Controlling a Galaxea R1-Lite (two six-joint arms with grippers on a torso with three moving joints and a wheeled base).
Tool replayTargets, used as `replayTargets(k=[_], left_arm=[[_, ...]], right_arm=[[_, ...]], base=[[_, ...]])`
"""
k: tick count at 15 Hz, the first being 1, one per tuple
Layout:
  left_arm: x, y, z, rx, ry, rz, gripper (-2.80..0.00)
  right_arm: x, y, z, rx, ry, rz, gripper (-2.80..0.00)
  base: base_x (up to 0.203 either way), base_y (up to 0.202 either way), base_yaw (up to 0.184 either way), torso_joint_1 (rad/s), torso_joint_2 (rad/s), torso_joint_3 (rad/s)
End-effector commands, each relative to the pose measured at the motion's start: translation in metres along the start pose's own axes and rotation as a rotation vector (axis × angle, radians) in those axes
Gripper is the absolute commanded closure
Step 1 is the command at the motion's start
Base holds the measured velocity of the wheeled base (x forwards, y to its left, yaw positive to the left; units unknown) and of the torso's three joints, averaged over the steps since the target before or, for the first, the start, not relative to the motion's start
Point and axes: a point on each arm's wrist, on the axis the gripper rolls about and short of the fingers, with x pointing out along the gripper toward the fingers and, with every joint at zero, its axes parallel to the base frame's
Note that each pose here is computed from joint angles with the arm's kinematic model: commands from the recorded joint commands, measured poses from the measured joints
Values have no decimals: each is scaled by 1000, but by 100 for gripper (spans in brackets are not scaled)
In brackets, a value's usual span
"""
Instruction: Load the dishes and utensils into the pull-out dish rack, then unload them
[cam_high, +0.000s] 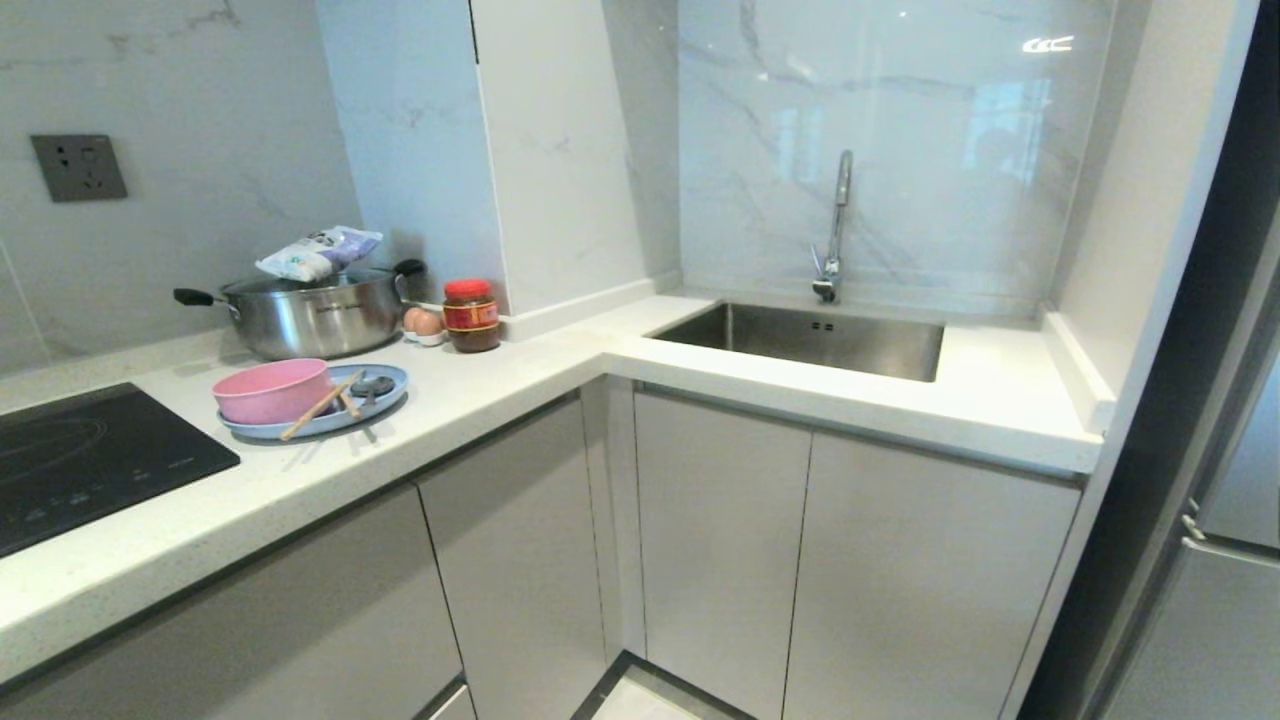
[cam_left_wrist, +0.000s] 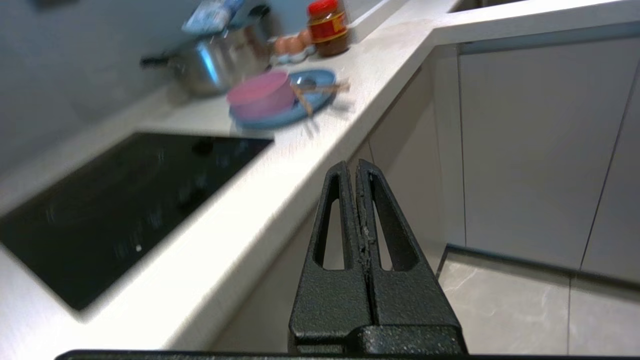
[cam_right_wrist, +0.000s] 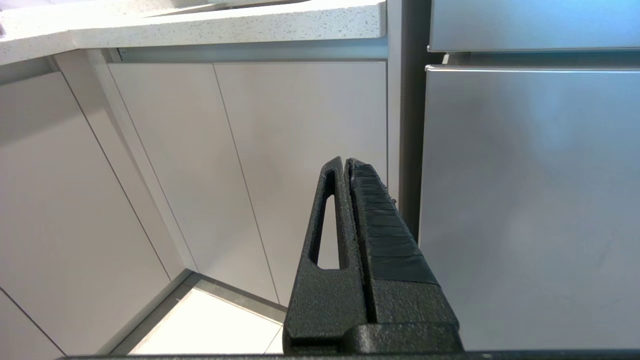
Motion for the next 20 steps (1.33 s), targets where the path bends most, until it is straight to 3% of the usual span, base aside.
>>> replayTargets(k=[1, 4, 6, 8, 11, 12, 14, 16, 20], left_arm=[[-33, -18, -55, -84, -93, 72, 0], [-35, -36, -100, -150, -133, 60, 0], [-25, -41, -110, -281, -166, 36, 0], [1, -49, -131, -281, -147, 27, 0], [28, -60, -163, -240, -182, 39, 0], [29, -61, -165, -231, -173, 32, 0], [29, -65, -172, -209, -85, -38, 0], [29, -64, -169, -194, -119, -41, 0], [29, -64, -169, -232, -117, -35, 0]], right_arm=[[0, 0, 0, 1, -5, 0, 0], [0, 0, 0, 1, -5, 0, 0], [0, 0, 0, 1, -5, 0, 0], [0, 0, 0, 1, -4, 0, 0], [0, 0, 0, 1, -5, 0, 0], [0, 0, 0, 1, -4, 0, 0], [0, 0, 0, 1, -5, 0, 0], [0, 0, 0, 1, -5, 0, 0], [0, 0, 0, 1, -5, 0, 0]], base=[[0, 0, 0, 0, 0, 0], [0, 0, 0, 0, 0, 0], [0, 0, 0, 0, 0, 0], [0, 0, 0, 0, 0, 0], [0, 0, 0, 0, 0, 0], [0, 0, 0, 0, 0, 0], [0, 0, 0, 0, 0, 0], [0, 0, 0, 0, 0, 0], [0, 0, 0, 0, 0, 0]])
